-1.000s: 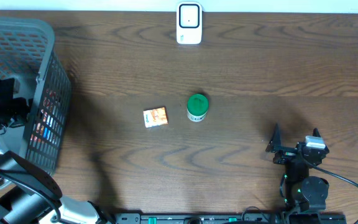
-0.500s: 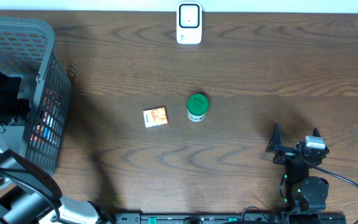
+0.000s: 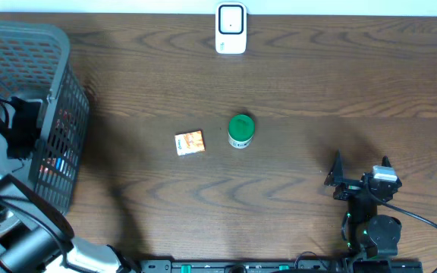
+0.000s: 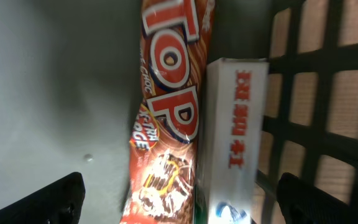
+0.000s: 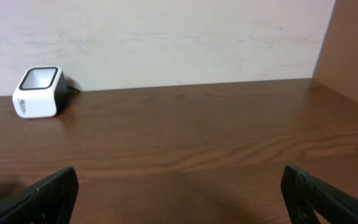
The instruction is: Scan the item barcode
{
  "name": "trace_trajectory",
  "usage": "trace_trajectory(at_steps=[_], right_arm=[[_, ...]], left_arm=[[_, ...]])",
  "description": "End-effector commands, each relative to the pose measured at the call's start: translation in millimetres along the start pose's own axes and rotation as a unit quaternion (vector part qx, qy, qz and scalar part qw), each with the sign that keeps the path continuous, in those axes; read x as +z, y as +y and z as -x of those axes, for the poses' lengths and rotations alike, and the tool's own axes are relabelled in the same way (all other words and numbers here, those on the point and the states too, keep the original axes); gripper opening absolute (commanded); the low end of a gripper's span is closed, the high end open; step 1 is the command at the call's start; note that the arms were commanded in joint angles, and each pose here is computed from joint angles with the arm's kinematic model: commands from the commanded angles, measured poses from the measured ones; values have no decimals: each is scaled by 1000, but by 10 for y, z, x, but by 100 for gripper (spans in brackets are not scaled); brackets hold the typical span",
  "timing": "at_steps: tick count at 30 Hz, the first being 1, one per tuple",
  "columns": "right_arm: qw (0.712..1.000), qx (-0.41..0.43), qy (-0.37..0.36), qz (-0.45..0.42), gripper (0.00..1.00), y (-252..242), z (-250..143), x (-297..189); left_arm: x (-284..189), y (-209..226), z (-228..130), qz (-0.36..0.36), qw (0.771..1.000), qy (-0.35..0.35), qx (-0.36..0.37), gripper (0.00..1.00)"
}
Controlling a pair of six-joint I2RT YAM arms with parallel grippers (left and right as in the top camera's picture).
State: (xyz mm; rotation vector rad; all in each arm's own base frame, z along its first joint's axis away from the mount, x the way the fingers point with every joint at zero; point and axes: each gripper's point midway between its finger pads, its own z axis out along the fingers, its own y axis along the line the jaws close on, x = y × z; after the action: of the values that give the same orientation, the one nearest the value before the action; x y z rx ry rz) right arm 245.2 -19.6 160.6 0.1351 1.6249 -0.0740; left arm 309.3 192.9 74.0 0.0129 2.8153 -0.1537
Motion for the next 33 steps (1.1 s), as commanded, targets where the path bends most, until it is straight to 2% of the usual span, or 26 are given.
trace_trajectory(at_steps=[1,13,14,17,21,27,33], right_arm=[[1000,5,0,-2,99,-12,-4,-1],[1000,5,0,-2,99,-11,-4,-1],[1000,5,0,-2,99,-13,-4,-1],[1000,5,0,-2,99,-12,-5,-1],[1000,5,0,-2,99,-12,-4,-1],[1000,5,0,-2,99,-12,-4,-1],[1000,5,0,-2,99,-12,-4,-1]], left_arm=[[258,-103,-132,-43,999,25,-2,98],[649,-77,-273,-70,995,58,-38,98],[651,-72,-267,-69,995,56,-38,95],[651,-71,-267,-69,995,56,-38,73],[650,-71,-266,-68,995,57,-47,60],[570,-34,-181,-58,996,45,-55,59],[213,85,136,-19,998,-7,-55,61]])
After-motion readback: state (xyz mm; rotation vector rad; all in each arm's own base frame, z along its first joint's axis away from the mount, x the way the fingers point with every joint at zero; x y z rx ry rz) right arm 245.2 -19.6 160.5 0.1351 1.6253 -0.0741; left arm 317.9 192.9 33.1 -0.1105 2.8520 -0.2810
